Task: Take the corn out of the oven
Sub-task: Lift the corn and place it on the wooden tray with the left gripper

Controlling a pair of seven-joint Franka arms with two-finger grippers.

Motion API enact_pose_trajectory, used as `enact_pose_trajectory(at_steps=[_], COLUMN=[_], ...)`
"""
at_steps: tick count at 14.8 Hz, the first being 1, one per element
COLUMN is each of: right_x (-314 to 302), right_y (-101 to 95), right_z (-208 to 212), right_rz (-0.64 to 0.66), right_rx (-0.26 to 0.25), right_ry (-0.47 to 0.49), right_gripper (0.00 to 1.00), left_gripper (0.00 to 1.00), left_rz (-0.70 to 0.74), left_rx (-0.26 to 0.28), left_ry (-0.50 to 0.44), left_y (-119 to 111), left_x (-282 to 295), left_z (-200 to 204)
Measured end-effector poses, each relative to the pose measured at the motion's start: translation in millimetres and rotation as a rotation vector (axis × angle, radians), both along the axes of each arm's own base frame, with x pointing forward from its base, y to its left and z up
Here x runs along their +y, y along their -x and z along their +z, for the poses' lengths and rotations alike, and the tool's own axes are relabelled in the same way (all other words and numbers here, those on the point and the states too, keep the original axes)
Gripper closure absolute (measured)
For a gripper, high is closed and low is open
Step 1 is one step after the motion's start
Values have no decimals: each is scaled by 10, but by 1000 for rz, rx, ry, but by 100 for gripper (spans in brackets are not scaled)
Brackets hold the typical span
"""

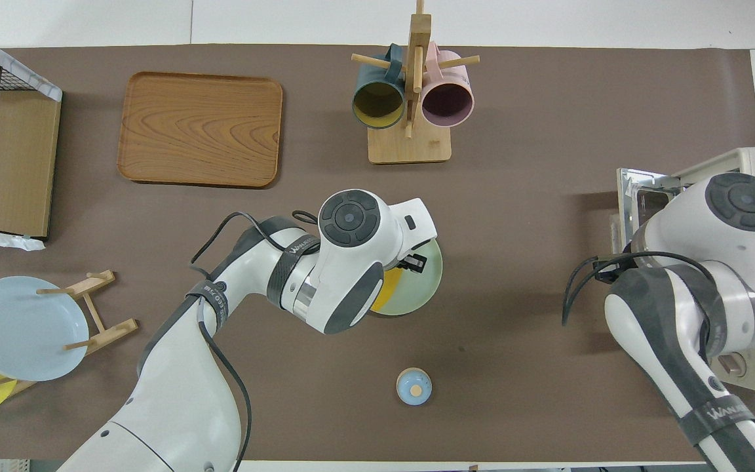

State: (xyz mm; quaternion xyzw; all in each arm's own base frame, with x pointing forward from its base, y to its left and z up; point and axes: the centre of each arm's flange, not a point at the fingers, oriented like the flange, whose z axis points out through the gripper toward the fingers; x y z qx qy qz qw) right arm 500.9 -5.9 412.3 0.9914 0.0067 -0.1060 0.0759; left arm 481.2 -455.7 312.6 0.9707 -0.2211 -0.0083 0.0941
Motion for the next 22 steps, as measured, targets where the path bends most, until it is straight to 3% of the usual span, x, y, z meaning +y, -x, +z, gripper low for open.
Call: enact_pose_trajectory(at_steps=[5,8,10,15,19,22], right_x=[-803,-1020,-1007,-722,-253,50], right_y=[7,25,23,-106,-303,-429], right_z=[532,587,591,1024,1541,1624], right_rz=[40,44,46,87,99,77], right_rx=[-16,-21,-21,-44,-94,-114], right_ry=[15,10,11,17,-44,-86], right_gripper=[99,99,99,99,99,99], left_gripper=[44,44,44,44,44,44], left_rz=[70,168,243,408,465,464], left_rx=[-3,0,-16,-16,-29,-61], left_ry=[4,-6,-23,-49,-32,-19], left_y=[-299,-689,-995,-1674,-2247,-2452], left_x=[274,931,1448,2564,2852,3058], left_z=[500,975,1074,847,424,212])
